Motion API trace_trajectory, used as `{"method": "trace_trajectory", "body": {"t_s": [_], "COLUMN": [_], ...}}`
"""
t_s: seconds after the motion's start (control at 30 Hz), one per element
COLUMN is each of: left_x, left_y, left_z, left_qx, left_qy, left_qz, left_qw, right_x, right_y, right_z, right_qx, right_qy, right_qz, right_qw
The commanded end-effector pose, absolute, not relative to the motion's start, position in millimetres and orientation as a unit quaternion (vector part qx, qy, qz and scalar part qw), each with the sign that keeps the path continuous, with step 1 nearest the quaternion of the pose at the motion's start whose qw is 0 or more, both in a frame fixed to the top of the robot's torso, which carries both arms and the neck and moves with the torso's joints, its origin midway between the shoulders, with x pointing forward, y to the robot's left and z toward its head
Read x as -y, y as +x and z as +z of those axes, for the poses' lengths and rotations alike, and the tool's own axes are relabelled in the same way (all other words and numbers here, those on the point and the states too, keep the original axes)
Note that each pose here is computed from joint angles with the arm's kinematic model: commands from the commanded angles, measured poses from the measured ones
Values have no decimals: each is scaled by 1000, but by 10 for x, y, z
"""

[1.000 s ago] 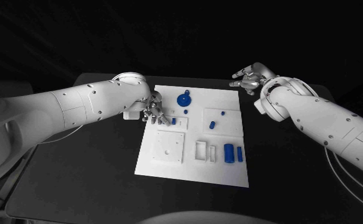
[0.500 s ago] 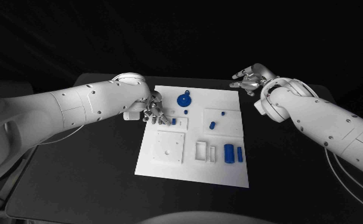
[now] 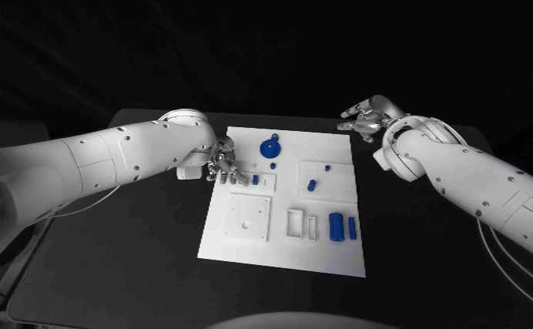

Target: Assemble the parts on the task board

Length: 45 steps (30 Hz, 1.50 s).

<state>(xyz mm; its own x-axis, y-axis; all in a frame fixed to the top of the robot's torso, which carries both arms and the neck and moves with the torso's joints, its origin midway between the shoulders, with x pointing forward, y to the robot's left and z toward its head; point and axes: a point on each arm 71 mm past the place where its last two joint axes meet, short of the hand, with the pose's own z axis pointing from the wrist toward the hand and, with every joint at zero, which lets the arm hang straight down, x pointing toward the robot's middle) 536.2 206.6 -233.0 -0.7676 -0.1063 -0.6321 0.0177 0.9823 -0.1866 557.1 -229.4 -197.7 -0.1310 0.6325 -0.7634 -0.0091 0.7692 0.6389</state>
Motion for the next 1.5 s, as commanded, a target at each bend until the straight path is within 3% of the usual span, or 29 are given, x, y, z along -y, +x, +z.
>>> {"method": "trace_trajectory", "body": {"t_s": [0.03, 0.4, 0.73, 1.5], "left_x": [-2062, -2214, -2470, -2468], "left_y": [5337, 5242, 5231, 5054], "left_z": [-2278, -2138, -1994, -2022], "left_qx": [-931, -918, -883, -877], "left_qy": [-40, -91, -152, -155], "left_qz": [-104, -131, -149, -163], "left_qw": [348, 364, 419, 426], "right_x": [2298, 2327, 2367, 2368], "right_y": [5567, 5555, 5546, 5536], "right_z": [-1986, -2026, -2035, -2017], "right_qx": [-709, -711, -709, -705], "right_qy": [215, 217, 219, 220], "right_qz": [258, 254, 251, 256], "right_qw": [621, 619, 621, 624]}}
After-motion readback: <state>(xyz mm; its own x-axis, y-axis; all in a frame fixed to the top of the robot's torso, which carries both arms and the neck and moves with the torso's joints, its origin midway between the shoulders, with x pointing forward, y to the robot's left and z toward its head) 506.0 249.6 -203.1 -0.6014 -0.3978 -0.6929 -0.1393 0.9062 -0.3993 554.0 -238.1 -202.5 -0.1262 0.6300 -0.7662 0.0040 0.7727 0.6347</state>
